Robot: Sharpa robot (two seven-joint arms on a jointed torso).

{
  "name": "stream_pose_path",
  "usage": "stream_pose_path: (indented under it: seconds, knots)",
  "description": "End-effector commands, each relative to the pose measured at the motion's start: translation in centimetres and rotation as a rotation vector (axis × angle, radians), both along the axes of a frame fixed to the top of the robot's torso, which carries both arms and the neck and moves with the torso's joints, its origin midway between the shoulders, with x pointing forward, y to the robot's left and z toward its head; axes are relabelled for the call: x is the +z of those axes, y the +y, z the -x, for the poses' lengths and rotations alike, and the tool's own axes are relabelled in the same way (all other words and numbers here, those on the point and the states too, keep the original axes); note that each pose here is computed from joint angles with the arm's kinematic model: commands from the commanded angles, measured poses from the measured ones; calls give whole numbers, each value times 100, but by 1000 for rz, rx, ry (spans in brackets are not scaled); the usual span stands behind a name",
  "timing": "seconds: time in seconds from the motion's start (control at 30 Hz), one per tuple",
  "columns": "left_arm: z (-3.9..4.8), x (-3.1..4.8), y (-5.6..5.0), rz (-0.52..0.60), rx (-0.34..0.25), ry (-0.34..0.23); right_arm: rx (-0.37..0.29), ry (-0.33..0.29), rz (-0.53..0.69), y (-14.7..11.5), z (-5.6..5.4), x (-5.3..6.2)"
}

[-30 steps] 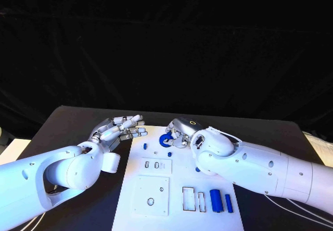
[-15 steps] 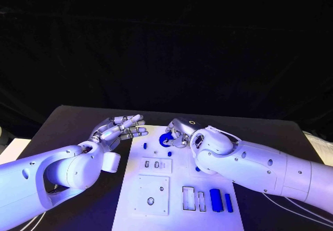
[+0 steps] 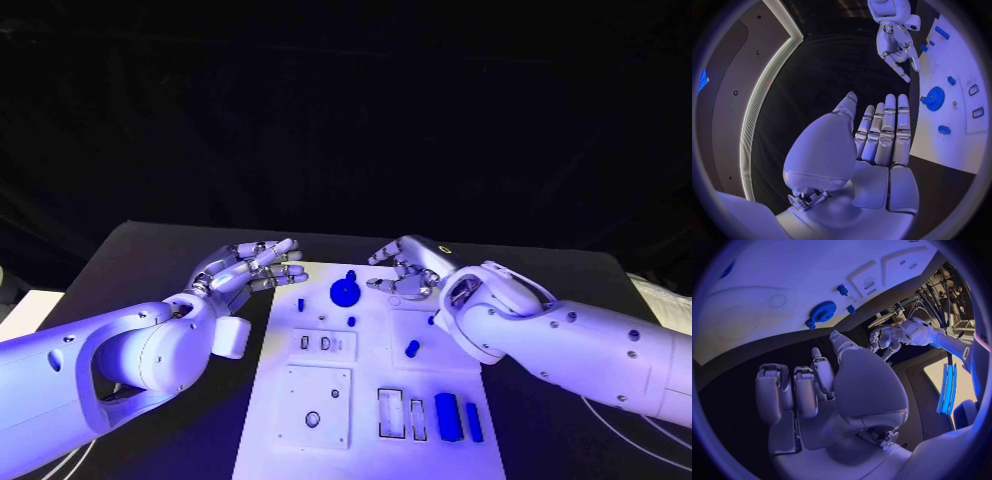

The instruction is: Assemble the parts on the task board

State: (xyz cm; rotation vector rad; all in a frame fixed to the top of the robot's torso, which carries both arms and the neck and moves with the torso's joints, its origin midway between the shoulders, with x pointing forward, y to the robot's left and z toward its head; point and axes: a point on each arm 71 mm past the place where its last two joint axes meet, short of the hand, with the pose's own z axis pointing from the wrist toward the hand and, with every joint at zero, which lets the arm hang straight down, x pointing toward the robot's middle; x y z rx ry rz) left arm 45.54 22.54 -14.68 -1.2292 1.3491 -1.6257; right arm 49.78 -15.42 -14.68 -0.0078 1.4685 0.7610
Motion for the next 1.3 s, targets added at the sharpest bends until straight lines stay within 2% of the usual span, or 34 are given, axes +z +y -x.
stream_pose_path:
  seconds: [0.03,0.23,0.43,0.53,0.93,1.3]
  knots:
    - [-6,10,-18,12,-17,-8,88,12,-202,-166,42,107]
    - [-20,-3,-33,13,-20,-7,51,60,-240,-586,26,77]
    - [-32,-36,-48,13,-23,-2,-23,101,-237,-1082,44,-58]
    - [-34,-48,-68,15,-28,0,-52,118,-227,-1231,36,-147]
    - [-45,-96,-139,19,-44,9,-101,166,-194,-1389,-33,-437]
    - [-48,-126,-159,20,-47,15,-102,160,-127,-1325,-129,-557]
